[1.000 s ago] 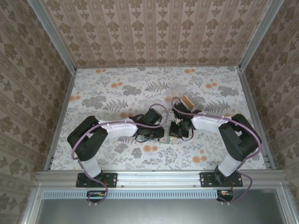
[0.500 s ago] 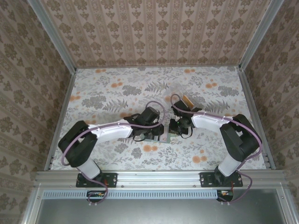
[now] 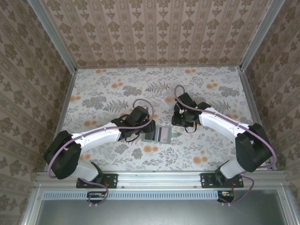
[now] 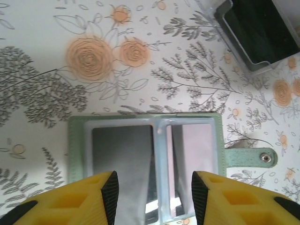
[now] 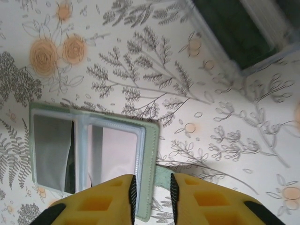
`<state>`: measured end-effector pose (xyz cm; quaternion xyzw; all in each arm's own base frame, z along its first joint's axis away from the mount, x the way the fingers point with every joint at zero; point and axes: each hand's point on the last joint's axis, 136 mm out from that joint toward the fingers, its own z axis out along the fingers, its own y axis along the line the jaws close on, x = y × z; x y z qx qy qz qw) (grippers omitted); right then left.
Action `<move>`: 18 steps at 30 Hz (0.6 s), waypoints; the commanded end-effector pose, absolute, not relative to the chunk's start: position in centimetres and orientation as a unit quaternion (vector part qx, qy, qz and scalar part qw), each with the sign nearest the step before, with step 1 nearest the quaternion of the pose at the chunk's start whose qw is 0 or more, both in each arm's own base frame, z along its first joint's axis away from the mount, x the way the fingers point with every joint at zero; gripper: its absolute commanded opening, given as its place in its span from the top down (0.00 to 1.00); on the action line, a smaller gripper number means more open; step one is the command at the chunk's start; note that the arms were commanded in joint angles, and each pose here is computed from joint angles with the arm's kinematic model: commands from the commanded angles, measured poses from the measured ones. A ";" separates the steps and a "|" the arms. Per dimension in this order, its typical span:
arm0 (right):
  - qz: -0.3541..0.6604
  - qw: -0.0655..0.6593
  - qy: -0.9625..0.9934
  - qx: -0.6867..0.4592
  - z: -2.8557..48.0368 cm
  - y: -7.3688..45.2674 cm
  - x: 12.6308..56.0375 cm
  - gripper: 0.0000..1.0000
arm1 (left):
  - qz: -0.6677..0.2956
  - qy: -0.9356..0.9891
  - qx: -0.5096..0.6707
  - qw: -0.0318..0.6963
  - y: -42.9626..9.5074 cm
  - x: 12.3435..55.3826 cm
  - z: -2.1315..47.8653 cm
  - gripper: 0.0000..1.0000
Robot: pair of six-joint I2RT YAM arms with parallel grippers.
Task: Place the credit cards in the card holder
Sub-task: Close the card holder at the center of the table.
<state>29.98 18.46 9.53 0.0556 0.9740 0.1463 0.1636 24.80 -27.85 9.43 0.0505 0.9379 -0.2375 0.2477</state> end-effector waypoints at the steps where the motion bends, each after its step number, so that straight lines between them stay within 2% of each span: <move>1: 0.109 0.173 0.977 0.051 10.5 16.5 30.0 0.69 | -0.230 0.941 0.024 0.247 -26.2 25.2 9.1 0.52; 11: 0.144 0.145 0.977 0.055 9.1 17.9 29.5 0.67 | -0.243 0.944 -0.025 0.221 -24.0 25.6 7.2 0.45; 18: 0.178 0.097 0.978 0.051 7.4 19.6 28.5 0.64 | -0.255 0.946 -0.047 0.193 -23.2 25.5 5.5 0.35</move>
